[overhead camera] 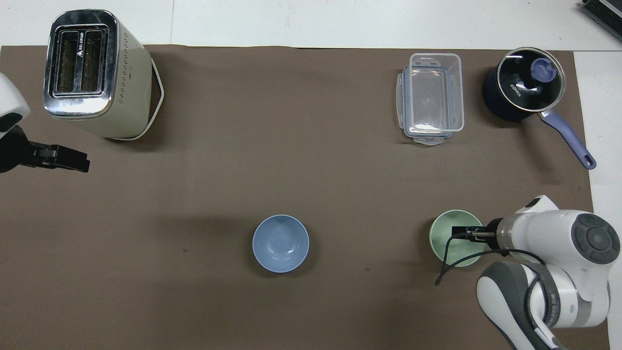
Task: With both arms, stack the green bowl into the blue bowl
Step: 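Reach the right gripper to the rim of the pale green bowl, then grip the green bowl rim with the right gripper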
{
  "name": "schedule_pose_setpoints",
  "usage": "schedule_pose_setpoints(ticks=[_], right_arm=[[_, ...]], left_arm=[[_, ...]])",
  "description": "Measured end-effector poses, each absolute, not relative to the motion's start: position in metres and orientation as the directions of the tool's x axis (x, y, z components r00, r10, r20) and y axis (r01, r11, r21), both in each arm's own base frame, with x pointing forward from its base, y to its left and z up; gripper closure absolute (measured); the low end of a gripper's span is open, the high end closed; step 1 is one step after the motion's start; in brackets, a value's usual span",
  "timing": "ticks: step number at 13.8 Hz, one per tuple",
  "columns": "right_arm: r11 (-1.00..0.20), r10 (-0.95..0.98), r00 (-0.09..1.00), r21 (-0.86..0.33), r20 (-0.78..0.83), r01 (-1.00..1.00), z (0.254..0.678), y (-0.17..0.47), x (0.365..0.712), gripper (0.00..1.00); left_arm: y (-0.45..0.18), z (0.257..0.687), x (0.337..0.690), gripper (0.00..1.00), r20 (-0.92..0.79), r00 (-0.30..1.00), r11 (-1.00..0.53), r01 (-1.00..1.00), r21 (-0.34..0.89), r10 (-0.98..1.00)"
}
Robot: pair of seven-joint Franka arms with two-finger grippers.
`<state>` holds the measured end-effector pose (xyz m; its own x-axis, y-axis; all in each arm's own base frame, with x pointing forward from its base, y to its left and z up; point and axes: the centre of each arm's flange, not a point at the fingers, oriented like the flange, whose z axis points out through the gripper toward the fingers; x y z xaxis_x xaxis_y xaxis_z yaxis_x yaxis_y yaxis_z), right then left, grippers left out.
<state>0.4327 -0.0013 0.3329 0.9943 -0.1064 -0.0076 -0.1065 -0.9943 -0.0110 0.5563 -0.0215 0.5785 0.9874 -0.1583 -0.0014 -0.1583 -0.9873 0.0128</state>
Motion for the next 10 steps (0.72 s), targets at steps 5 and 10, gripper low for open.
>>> schedule_pose_setpoints(ticks=[5, 10], right_arm=[[-0.995, -0.097, 0.995, -0.011, -0.023, -0.097, 0.326, -0.018, 0.430, 0.17], [-0.995, -0.096, 0.995, -0.011, -0.032, -0.097, 0.324, -0.019, 0.429, 0.46]], left_arm=[[-0.022, 0.578, 0.556, 0.00, -0.001, 0.987, -0.987, -0.158, 0.013, -0.158], [-0.022, 0.578, 0.556, 0.00, -0.001, 0.987, -0.987, -0.158, 0.013, -0.158]])
